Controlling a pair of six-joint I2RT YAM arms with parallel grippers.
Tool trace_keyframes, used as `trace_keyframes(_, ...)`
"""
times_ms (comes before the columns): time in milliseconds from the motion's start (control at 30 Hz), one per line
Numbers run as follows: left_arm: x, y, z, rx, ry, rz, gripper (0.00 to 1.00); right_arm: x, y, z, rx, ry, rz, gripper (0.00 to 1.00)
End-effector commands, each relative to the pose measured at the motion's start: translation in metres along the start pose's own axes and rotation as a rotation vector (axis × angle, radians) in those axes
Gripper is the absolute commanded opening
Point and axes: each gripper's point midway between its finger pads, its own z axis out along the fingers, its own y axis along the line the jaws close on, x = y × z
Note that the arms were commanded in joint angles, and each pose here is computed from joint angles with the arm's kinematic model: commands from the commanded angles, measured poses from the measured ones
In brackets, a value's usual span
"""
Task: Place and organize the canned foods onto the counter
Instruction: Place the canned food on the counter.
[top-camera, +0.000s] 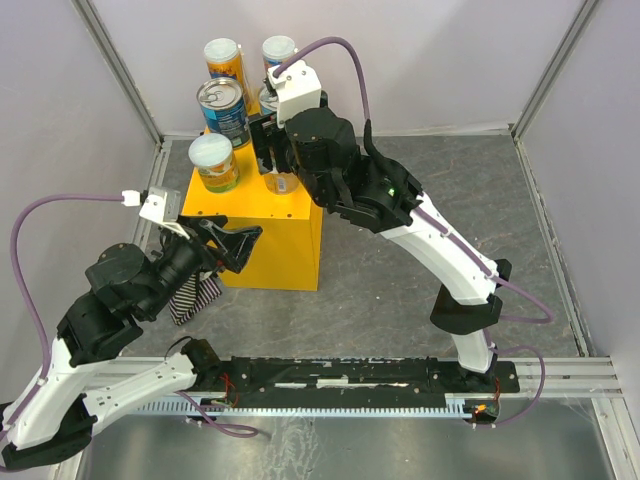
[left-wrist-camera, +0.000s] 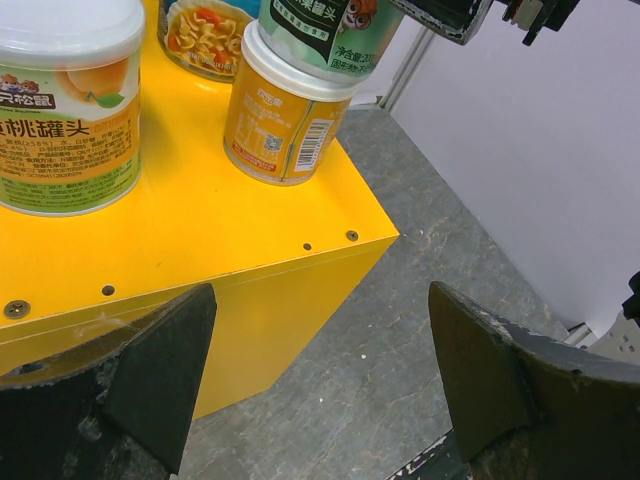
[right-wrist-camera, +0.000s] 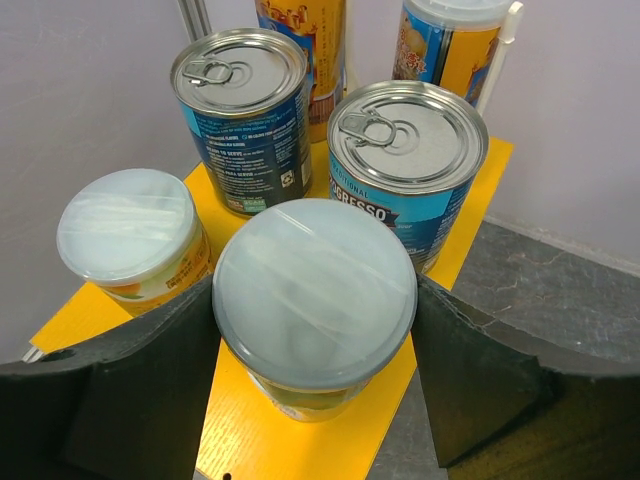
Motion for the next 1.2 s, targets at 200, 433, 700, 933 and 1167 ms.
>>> trace_keyframes(200,-0.011,-0.003,0.003,0.013,-0.042,0.039,0.93,-0.019,-0.002,-0.003,-0.009,-0.051,0.055,0.8)
trace_keyframes(433,-0.01,-0.002,0.003,0.01,-0.042,0.044,0.93,-0.017,0.005,0.0,-0.036,-0.049,0.054,0.82)
trace_keyframes(700,-0.01,0.002,0.001,-0.002,-0.046,0.051,0.93,-0.011,0.014,0.009,-0.058,-0.048,0.038,0.85)
trace_keyframes(933,-0.01,0.004,0.001,-0.009,-0.045,0.065,0.94,-0.006,0.013,0.016,-0.042,-0.049,0.027,0.85)
trace_keyframes(1167,-0.01,0.004,0.002,-0.01,-0.043,0.085,0.95,-0.006,0.011,0.021,-0.033,-0.053,0.029,0.85)
